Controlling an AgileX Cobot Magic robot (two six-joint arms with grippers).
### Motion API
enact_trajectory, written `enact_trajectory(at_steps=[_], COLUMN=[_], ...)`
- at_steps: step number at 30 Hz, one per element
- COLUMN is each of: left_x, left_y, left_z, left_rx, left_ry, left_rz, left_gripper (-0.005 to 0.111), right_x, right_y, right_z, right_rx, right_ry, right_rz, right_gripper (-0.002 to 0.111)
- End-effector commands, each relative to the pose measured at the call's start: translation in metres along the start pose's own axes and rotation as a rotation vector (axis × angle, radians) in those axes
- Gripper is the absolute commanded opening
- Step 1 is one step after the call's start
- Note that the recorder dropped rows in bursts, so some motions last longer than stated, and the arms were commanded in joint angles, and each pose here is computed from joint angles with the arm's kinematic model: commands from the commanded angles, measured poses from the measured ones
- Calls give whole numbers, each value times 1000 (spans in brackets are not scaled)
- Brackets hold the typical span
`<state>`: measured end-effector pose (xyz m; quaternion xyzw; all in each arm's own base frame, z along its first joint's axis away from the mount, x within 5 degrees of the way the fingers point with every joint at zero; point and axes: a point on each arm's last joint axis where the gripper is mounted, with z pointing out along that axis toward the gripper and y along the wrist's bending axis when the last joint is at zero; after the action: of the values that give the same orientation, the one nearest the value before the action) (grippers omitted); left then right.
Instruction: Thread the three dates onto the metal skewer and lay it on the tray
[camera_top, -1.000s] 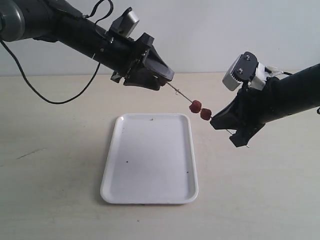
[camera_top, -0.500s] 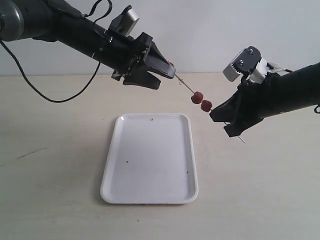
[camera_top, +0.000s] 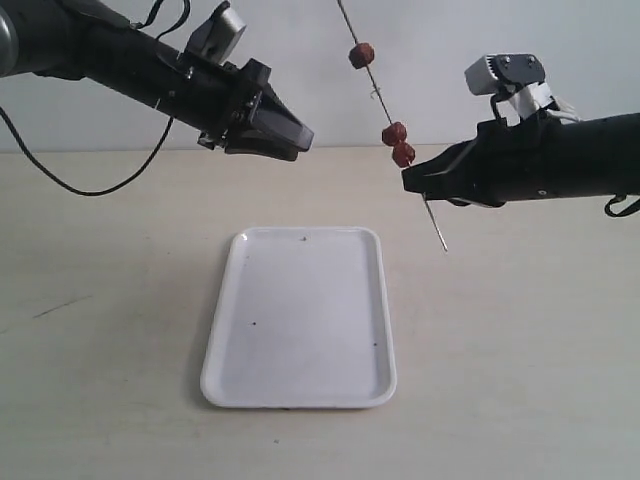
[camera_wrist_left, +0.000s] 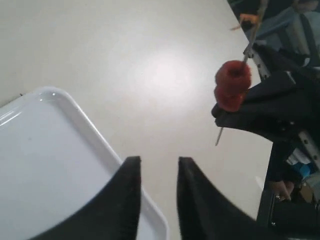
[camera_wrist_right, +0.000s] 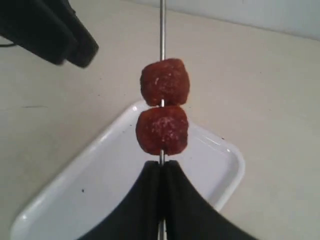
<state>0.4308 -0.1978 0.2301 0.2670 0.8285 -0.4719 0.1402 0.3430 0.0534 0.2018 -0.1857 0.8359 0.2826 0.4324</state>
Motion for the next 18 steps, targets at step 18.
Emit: enact_trajectory(at_steps=[18], left_x=[27], left_y=[26], left_z=[21], left_rx=[-70], left_ry=[31], left_rz=[46], left_gripper=[0], right_x=[-31], right_y=[44], right_z=[-38], right_rx=[-163], right_ry=[-187], right_rz=[-50], right_gripper=[0])
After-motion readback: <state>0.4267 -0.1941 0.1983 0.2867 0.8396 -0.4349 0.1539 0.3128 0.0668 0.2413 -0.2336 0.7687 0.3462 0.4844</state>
